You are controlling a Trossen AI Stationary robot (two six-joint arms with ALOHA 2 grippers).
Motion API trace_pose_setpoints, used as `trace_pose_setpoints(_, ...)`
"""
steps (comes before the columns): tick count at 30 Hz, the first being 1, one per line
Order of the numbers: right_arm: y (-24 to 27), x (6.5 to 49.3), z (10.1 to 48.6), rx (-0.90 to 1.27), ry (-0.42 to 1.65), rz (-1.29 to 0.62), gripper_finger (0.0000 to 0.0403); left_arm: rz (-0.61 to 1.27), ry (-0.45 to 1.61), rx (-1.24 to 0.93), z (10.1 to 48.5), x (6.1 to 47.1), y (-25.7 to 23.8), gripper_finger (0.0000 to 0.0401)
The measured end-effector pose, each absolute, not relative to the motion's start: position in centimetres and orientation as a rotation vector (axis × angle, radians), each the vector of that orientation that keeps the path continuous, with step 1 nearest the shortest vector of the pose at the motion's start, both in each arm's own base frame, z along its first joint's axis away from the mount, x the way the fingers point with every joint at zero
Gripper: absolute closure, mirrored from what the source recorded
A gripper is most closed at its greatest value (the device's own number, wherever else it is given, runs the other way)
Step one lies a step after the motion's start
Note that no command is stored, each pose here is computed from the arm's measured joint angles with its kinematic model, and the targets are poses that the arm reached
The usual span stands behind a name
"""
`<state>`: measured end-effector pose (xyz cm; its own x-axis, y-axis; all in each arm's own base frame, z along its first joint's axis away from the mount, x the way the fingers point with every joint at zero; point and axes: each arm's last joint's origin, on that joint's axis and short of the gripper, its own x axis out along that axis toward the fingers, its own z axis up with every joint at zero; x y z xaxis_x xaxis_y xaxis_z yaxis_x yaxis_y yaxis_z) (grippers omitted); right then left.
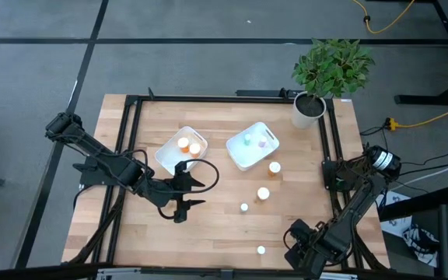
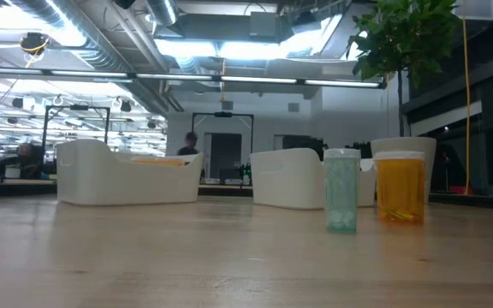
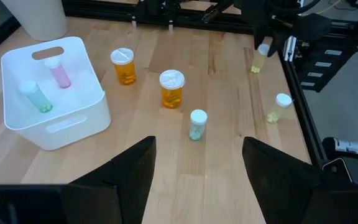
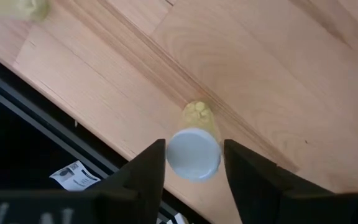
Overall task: Pick and place medicine bottles into bin by pill shape (circle, oval)
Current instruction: Put the yellow tablet bottle into the right white bin
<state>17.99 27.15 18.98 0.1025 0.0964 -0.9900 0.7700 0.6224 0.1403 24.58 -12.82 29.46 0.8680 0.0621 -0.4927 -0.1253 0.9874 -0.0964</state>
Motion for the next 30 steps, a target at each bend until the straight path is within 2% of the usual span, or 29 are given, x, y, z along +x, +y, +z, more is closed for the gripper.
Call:
trace_pose_setpoints(6,27.2,18.0,19.0,0.794,1.402,-0.583,0.0288,0.098,0.511,-0.127,29.5,24.6,-12.8,0.0167)
trace_pose_setpoints(9,27.2,18.2,19.0,0.805,1.399,-0.578,0.03,0.098,0.511,-0.127,29.5,24.6,-12.8,0.0167)
trace_pose_setpoints(15,26.5,19.9,19.7,0.84,1.454,-0.548,0.0301,0.103,0.509,-0.126,29.5,24.6,-12.8,0.0167)
trace_pose_setpoints(22,23.7,21.9,22.3,0.695,1.538,-0.619,0.0303,0.12,0.502,-0.12,29.5,24.6,-12.8,0.0167)
trace_pose_setpoints(30,19.5,25.1,26.9,0.451,1.335,-0.707,0.0303,0.12,0.502,-0.119,29.5,24.6,-12.8,0.0167)
